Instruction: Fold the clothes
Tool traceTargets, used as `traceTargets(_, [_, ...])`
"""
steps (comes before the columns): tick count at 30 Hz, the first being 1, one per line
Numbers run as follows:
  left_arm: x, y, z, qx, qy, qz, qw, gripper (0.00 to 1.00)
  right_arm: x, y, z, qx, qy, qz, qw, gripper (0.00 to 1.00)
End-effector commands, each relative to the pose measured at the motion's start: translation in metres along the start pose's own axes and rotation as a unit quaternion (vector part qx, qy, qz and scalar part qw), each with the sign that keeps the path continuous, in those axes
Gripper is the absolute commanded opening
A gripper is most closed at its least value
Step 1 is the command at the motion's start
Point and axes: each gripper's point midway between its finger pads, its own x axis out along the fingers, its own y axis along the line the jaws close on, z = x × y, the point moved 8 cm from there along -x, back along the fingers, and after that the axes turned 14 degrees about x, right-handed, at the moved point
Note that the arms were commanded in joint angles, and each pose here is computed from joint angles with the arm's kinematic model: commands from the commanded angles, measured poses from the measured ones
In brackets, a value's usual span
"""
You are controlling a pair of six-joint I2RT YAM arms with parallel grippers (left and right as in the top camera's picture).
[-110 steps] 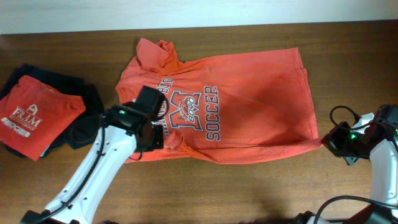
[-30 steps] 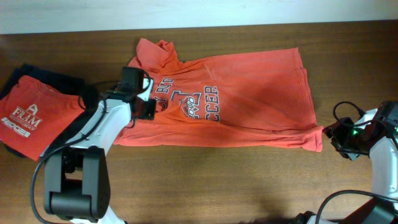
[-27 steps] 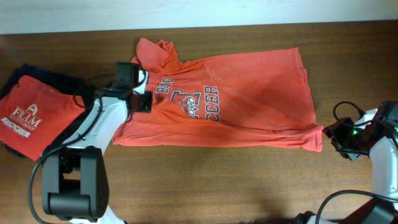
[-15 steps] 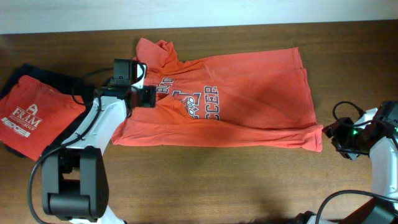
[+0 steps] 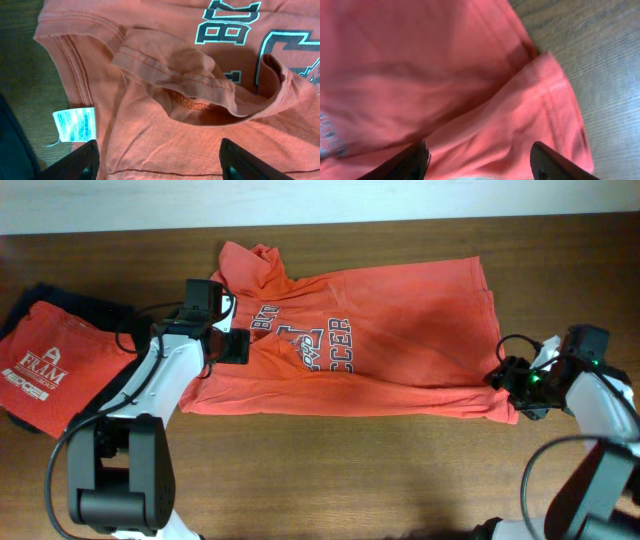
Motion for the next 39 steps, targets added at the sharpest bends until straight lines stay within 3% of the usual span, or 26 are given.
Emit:
traceTargets(1, [0.002,0.001,0.001,-0.004,0.004,-0.006,1.000,0.77,0.003,-0.001,0.008,-0.055,-0.012,-0.013,0.998,0.70])
traceTargets(4, [0.002,0.001,0.000,-0.004,0.007,-0.007,1.000,0.77,0.000,-0.007,0.014,-0.047,-0.024,-0.014,0.999,0.67])
traceTargets(10, [0.002,0.001,0.000,-0.004,0.006,-0.006,1.000,0.77,0.003,-0.008,0.013,-0.038,-0.015,-0.014,0.999,0.45])
traceTargets(15, [0.002,0.002,0.002,-0.004,0.000,-0.005,1.000,0.77,0.017,-0.011,0.013,-0.005,0.000,-0.015,1.000,0.47])
traceTargets(17, [0.002,0.002,0.002,-0.004,0.000,-0.005,1.000,0.77,0.024,-0.008,0.012,-0.008,0.013,-0.005,1.000,0.58])
traceTargets(20, [0.002,0.002,0.002,-0.004,0.000,-0.005,1.000,0.77,0.032,-0.003,0.009,-0.018,0.022,0.003,1.000,0.60])
traceTargets(22, [0.003,0.002,0.002,-0.004,-0.001,-0.005,1.000,0.77,0.033,0.001,0.010,-0.025,0.017,0.007,1.000,0.55])
traceTargets(24, [0.003,0.002,0.002,-0.004,0.000,-0.004,1.000,0.77,0.034,0.004,0.012,-0.031,0.011,0.012,0.999,0.36])
traceTargets(26, [0.003,0.002,0.002,-0.004,0.000,-0.005,1.000,0.77,0.034,0.004,0.012,-0.028,0.011,0.012,0.999,0.26])
traceTargets(28, [0.003,0.002,0.002,-0.004,0.000,-0.005,1.000,0.77,0.033,0.004,0.012,-0.029,0.013,0.015,0.999,0.22])
traceTargets(30, [0.003,0.002,0.002,-0.004,0.000,-0.005,1.000,0.77,0.032,0.005,0.012,-0.028,0.014,0.015,0.999,0.24])
traceTargets(34, [0.003,0.002,0.002,-0.004,0.000,-0.005,1.000,0.77,0.021,0.016,0.020,-0.079,0.013,0.026,0.996,0.52])
traceTargets(39, [0.003,0.000,0.000,-0.004,0.005,-0.013,1.000,0.82,-0.006,0.032,0.040,-0.134,-0.006,0.029,0.991,0.60])
